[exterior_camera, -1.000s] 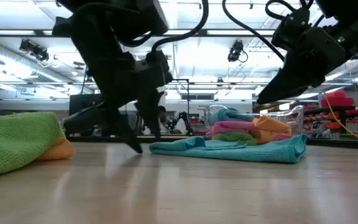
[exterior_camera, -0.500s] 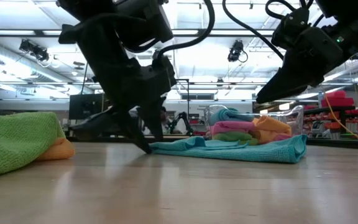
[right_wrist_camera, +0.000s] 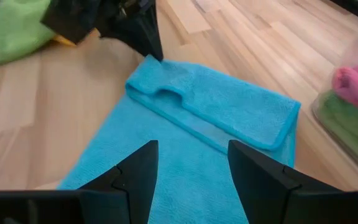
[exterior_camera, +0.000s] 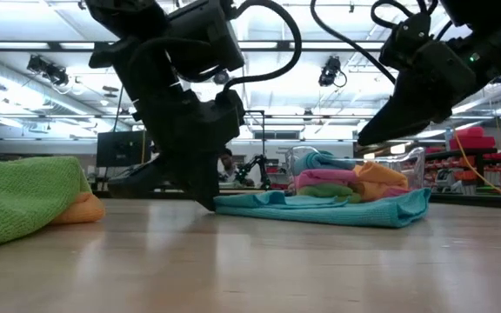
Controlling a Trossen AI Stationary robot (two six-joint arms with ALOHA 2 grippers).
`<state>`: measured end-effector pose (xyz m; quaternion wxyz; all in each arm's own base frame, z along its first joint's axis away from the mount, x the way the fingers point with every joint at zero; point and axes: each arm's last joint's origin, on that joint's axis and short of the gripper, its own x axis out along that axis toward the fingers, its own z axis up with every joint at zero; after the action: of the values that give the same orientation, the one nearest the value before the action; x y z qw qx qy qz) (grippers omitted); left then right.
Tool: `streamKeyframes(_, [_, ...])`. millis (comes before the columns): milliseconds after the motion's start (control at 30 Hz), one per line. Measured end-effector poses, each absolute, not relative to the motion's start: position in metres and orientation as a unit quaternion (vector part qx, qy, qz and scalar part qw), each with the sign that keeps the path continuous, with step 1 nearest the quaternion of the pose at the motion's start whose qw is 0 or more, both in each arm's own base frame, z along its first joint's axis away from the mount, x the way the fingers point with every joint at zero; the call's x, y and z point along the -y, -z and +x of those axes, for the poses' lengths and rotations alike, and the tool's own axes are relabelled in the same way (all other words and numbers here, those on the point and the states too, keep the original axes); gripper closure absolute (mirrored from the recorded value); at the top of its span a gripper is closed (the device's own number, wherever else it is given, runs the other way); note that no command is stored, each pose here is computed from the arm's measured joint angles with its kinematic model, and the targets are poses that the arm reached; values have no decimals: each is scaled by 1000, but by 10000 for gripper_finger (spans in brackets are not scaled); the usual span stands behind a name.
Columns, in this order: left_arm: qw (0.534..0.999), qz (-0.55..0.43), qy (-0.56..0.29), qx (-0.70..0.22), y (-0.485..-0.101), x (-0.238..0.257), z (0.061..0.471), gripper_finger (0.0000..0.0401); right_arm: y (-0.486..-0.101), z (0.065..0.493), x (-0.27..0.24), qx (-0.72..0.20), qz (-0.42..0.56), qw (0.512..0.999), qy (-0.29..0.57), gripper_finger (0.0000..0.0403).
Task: Fold microfiber towels
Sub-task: Fold the blue towel
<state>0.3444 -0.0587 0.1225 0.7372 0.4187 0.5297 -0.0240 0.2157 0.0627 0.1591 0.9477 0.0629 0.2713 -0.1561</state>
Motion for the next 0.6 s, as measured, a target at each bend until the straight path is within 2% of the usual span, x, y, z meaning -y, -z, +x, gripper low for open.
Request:
streamKeyframes(100, [739,415,22,-530,-123,59,344,390,-154,219,-64,-275,60,946,158,200])
streamKeyframes(300, [741,418,25,-525,-131,60,342,390,-141,224,-63,-293,50,940,167,200])
streamKeyframes(433, [724,446,41,-524,-138,67,341,393,-134,228,-54,-306,42,933,186,200])
streamKeyframes(600, [713,464,62,-522,-138,76,338,374,-138,240,-29,-313,77,929,180,203])
